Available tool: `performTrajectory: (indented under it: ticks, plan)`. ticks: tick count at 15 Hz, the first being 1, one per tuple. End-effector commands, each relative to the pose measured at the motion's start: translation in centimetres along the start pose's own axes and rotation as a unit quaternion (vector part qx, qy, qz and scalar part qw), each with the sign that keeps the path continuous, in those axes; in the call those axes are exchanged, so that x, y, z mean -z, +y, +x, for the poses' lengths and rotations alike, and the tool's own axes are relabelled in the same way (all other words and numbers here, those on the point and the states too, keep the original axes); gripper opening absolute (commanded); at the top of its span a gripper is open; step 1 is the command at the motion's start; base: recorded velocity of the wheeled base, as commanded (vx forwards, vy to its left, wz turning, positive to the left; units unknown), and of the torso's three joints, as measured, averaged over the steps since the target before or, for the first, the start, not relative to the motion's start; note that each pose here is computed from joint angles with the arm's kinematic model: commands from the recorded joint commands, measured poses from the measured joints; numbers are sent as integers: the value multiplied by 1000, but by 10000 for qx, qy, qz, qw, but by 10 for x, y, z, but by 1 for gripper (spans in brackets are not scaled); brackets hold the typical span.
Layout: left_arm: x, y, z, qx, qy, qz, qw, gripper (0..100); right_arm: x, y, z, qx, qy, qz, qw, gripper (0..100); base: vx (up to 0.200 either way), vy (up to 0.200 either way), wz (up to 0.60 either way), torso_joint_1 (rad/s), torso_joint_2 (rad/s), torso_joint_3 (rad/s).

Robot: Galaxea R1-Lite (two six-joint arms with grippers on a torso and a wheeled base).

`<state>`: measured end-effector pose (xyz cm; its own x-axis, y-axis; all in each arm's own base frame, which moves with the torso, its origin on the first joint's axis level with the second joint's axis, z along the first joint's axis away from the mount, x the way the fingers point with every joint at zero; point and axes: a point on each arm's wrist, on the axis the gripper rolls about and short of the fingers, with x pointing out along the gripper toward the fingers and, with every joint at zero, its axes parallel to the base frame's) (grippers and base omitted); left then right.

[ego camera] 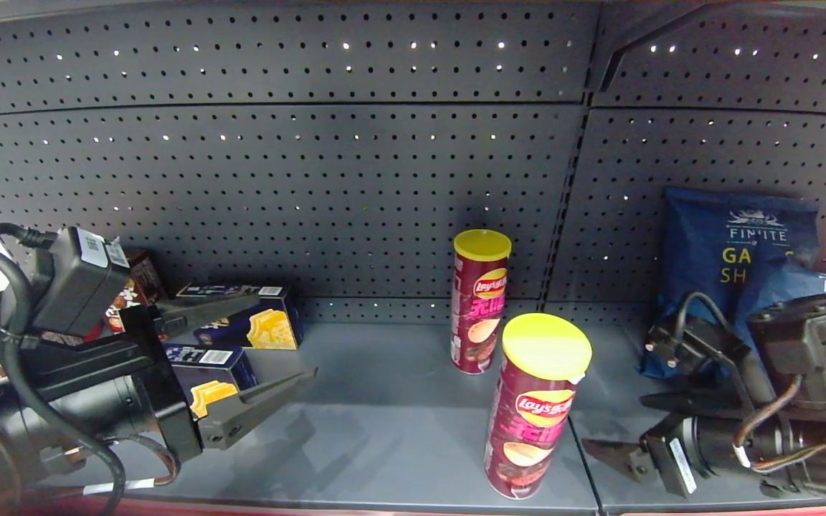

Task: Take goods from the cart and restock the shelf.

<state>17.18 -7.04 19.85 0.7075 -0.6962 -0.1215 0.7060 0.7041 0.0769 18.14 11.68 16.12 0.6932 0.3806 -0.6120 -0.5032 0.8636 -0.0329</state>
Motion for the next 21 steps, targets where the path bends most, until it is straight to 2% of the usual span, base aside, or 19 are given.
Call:
performTrajectory:
  ticks: [1, 7, 13, 21]
  plan:
    - [1, 0, 0, -1, 17, -6, 10000, 100, -2, 3, 25, 77, 110, -47, 9999, 100, 0, 0, 0, 0, 0, 0]
    - [1, 0, 0, -9, 17, -15, 10000, 100, -6, 5, 35, 114, 185, -68, 9997, 100, 0, 0, 0, 0, 0, 0]
    - [1, 0, 0, -8, 24, -18, 10000, 100, -11, 19, 48, -76, 235, -228, 9994, 100, 0, 0, 0, 0, 0, 0]
    - [2, 1, 1, -7, 31, -21, 10000, 100, -12, 19, 52, -75, 273, -232, 9993, 100, 0, 0, 0, 0, 0, 0]
